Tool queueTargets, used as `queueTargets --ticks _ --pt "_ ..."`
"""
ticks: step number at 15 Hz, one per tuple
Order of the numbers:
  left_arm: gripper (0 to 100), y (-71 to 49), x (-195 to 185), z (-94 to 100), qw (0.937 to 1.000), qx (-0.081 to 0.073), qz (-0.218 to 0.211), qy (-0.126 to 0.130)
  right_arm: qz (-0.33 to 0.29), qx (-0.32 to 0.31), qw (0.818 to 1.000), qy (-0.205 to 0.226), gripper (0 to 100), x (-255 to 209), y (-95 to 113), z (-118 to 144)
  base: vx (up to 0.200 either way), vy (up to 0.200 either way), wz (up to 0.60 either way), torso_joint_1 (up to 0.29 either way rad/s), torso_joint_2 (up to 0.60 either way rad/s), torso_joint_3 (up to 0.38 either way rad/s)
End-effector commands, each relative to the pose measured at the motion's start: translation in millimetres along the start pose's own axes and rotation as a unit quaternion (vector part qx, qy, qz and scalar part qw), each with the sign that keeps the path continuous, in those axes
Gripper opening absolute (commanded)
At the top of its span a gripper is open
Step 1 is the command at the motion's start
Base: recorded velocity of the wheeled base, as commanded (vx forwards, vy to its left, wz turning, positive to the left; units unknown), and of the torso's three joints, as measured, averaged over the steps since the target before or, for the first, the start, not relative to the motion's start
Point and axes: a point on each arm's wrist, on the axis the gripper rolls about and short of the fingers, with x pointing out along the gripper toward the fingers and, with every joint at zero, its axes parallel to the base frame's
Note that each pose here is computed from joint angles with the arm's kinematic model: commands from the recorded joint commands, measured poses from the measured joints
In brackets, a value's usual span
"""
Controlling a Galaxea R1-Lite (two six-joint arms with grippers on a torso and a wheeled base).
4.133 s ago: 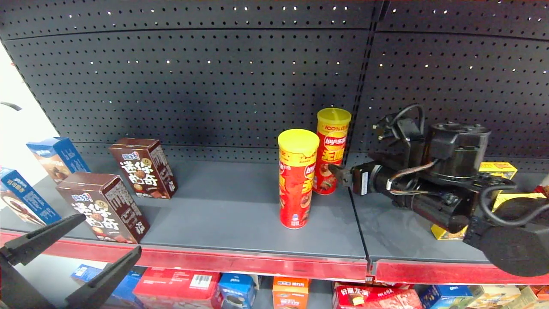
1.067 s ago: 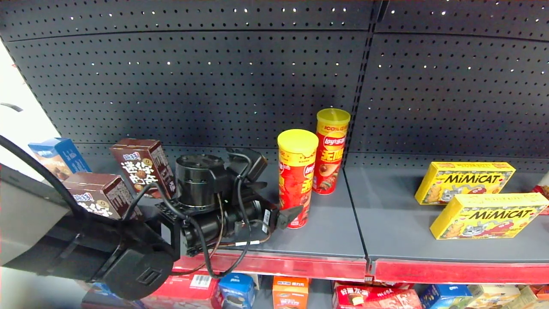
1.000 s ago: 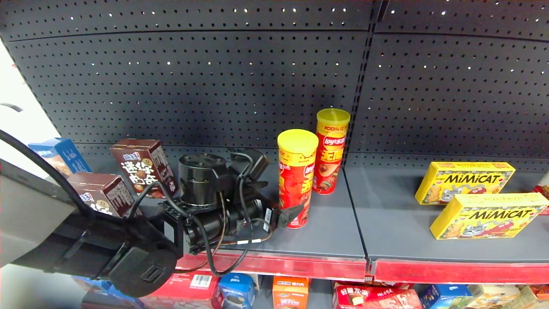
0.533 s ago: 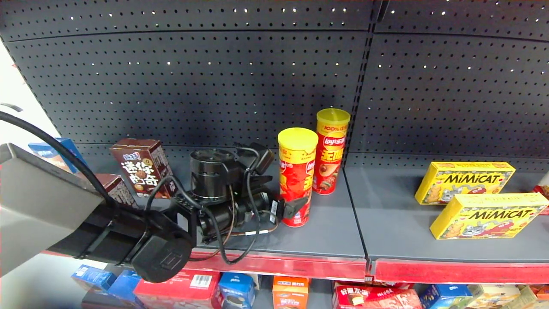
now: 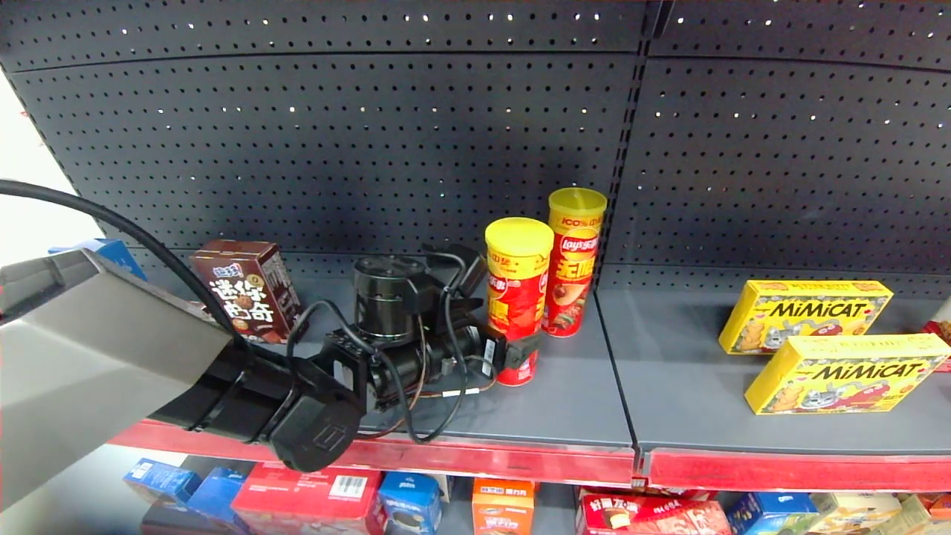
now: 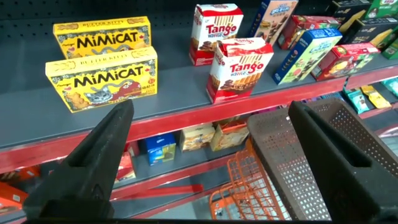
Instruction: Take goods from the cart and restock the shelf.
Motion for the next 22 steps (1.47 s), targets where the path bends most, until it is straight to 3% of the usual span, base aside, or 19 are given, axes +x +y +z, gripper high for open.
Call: queueTargets --ticks 1,3,8,14,15,22 --pt "100 -4.2 1.8 -1.8 1.0 0.001 -0.006 0.002 0.0 0.0 1.0 0.0 100 0.1 0.1 -0.2 0.0 0.0 0.0 0.0 0.0 0.0" --pt "100 -12.0 5.6 -1.7 0.9999 0.003 -0.011 0.001 0.0 -0.001 1.0 0.002 100 0.8 0.5 -1.0 0.0 0.0 0.0 0.0 0.0 0.0" --pt "100 -6.1 20.3 0.7 0.9999 -0.007 0.004 -0.011 -0.001 -0.003 1.0 0.006 100 -3.1 -1.7 -6.3 0.0 0.0 0.0 0.0 0.0 0.0" --pt "100 -5.2 26.5 0.8 0.9998 -0.007 0.008 -0.019 0.0 -0.005 1.0 0.008 100 -7.4 -4.1 -10.9 0.0 0.0 0.0 0.0 0.0 0.0" --pt "0 -5.2 26.4 0.6 0.9998 -0.006 0.008 -0.019 0.0 -0.005 1.0 0.008 100 -7.4 -4.1 -10.9 0.0 0.0 0.0 0.0 0.0 0.0" --pt "0 -11.4 22.3 -4.3 0.9999 -0.006 0.001 -0.008 -0.001 -0.004 1.0 0.006 100 -8.1 -4.5 -11.2 0.0 0.0 0.0 0.0 0.0 0.0"
